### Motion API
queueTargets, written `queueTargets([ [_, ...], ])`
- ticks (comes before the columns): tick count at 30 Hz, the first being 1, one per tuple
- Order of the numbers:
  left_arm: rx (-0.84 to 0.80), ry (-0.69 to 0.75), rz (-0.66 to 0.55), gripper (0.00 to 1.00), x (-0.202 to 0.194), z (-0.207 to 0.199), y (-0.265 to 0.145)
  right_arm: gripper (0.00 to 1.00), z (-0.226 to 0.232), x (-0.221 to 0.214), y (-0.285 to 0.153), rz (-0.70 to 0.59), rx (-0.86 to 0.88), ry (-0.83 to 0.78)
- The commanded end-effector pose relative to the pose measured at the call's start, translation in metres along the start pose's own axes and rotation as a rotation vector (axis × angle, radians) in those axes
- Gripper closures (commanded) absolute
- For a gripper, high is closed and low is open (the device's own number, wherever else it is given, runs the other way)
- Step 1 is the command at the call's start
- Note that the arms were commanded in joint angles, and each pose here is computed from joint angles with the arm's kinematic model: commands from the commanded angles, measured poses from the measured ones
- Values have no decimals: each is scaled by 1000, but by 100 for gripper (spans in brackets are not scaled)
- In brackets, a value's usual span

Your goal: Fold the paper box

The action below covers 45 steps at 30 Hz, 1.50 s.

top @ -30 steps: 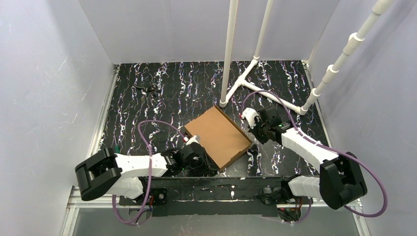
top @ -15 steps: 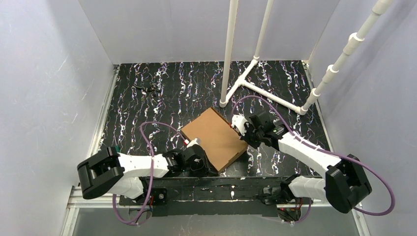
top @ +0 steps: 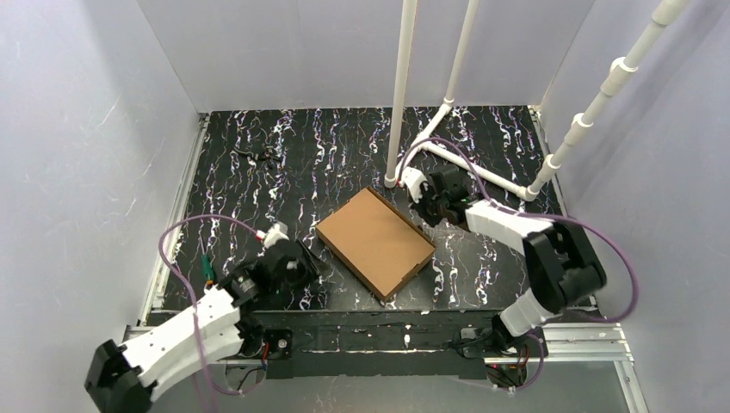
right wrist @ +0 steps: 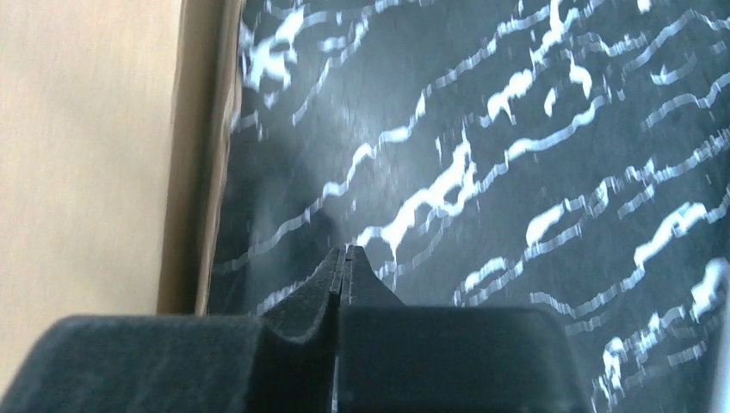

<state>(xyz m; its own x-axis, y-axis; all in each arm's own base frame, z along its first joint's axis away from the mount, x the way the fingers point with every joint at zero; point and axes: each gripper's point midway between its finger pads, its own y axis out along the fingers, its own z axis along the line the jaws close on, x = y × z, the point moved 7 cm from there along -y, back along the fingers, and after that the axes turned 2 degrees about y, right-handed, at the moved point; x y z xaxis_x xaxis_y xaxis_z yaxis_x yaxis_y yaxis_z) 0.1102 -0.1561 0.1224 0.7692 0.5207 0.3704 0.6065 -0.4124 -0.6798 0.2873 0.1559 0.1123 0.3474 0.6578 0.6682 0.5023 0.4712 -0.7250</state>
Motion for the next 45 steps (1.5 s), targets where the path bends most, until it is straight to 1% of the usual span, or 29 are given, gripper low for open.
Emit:
queueTargets([
  [1,192,34,20,63,39,19,27,99,17,27,26,-66,104,-14],
  [4,188,37,82,68,47,12,53,99,48,18,15,-57,172,-116],
  [6,154,50,147,75,47,3,73,99,70,12,3,-54,213,-188],
  [9,65,72,253,80,44,-14,91,99,88,1,-14,-42,232,-242],
  [10,19,79,264,80,45,-23,96,99,87,-1,-18,-38,209,-235],
  [12,-3,92,285,80,46,-29,100,99,73,-2,-23,-19,84,-192],
  [15,8,112,277,80,49,-29,98,98,28,-5,-27,-14,-99,-18],
  [16,-34,132,232,79,57,-39,85,98,8,-9,-27,-13,-142,70],
  [17,31,127,267,78,51,-26,93,98,-6,-9,-26,-14,-169,126],
  [19,67,136,260,77,52,-19,92,98,-29,-12,-17,-6,-211,206],
  [22,139,131,237,73,60,-6,89,98,-45,0,2,-36,-215,242],
  [25,179,77,199,70,74,7,89,99,-48,20,23,-122,-153,270],
  [27,184,45,175,69,83,10,91,99,-50,35,35,-195,-154,304],
  [31,133,22,182,69,94,0,102,99,-45,55,54,-303,-121,362],
  [34,23,28,232,71,99,-20,118,99,-17,65,63,-341,-47,318],
  [38,-76,87,354,73,85,-45,137,99,41,75,63,-391,96,135],
  [40,-97,120,393,73,76,-56,143,99,52,74,59,-392,122,98],
  [41,-97,125,398,73,74,-58,144,99,50,72,57,-382,104,99],
  [45,-37,126,356,73,75,-50,140,99,16,50,45,-283,-80,162],
])
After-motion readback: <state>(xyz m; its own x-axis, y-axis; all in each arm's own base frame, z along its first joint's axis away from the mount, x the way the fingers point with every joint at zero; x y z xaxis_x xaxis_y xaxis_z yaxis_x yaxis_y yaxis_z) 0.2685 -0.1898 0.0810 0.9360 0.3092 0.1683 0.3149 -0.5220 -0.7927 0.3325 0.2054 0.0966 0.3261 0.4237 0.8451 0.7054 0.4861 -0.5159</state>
